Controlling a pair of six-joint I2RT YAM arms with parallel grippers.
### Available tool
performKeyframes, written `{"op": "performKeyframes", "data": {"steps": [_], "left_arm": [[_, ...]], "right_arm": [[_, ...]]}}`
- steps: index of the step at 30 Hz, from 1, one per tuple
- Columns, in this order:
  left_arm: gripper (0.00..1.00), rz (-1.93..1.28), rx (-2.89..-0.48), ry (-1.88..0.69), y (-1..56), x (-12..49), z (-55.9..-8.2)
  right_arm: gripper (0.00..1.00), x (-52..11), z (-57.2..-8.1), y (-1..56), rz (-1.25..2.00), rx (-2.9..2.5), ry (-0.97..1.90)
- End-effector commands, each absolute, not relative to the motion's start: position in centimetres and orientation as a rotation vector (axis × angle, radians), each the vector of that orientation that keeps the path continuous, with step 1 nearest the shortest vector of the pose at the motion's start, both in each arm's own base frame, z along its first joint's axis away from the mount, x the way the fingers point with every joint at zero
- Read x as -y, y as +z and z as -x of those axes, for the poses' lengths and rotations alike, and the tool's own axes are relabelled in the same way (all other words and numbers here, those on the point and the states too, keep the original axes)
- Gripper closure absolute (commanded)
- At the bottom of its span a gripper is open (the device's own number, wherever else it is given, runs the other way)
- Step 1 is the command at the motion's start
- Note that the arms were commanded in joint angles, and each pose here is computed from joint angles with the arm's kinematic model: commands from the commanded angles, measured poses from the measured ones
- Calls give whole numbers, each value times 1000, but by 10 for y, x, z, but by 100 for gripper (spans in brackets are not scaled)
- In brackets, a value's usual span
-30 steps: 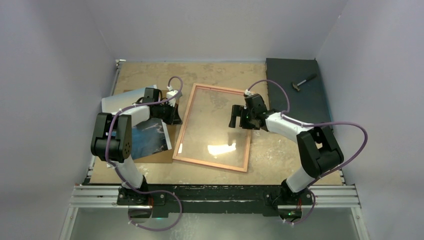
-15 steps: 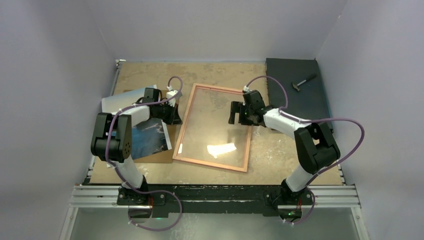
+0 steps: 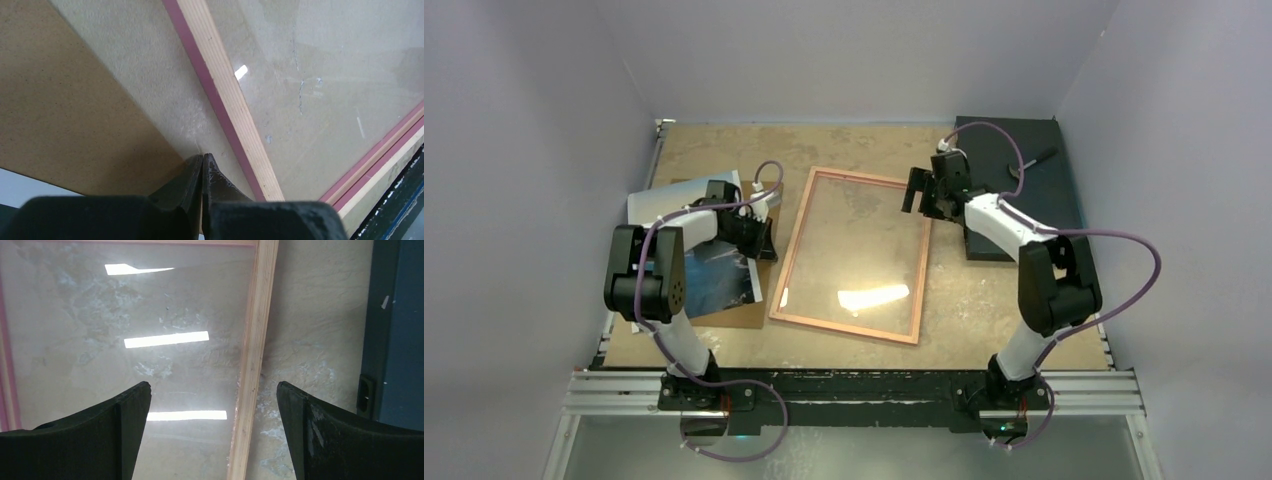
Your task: Put the photo into the frame
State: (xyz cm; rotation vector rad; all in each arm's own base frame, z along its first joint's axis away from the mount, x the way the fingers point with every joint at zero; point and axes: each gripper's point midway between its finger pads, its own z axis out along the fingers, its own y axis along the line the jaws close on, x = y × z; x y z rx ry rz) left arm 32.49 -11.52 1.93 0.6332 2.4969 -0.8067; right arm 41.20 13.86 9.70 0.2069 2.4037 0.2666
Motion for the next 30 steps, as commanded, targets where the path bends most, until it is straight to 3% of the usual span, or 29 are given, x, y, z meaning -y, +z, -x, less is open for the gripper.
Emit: {"op": "performKeyframes", "data": {"steps": [1,16,30], "left_arm": [[98,-693,-2500,-761,25,103,-325],[100,-776,-2464,-812,20,129,-313],[100,-823,-2443,-766,42,138,-320]], "right_arm": [[5,-136,-407,68,-237,-2452,216],[7,-166,-438,65,-284,-2408,457],[3,-157,-460,91,-328,-2371,420]]}}
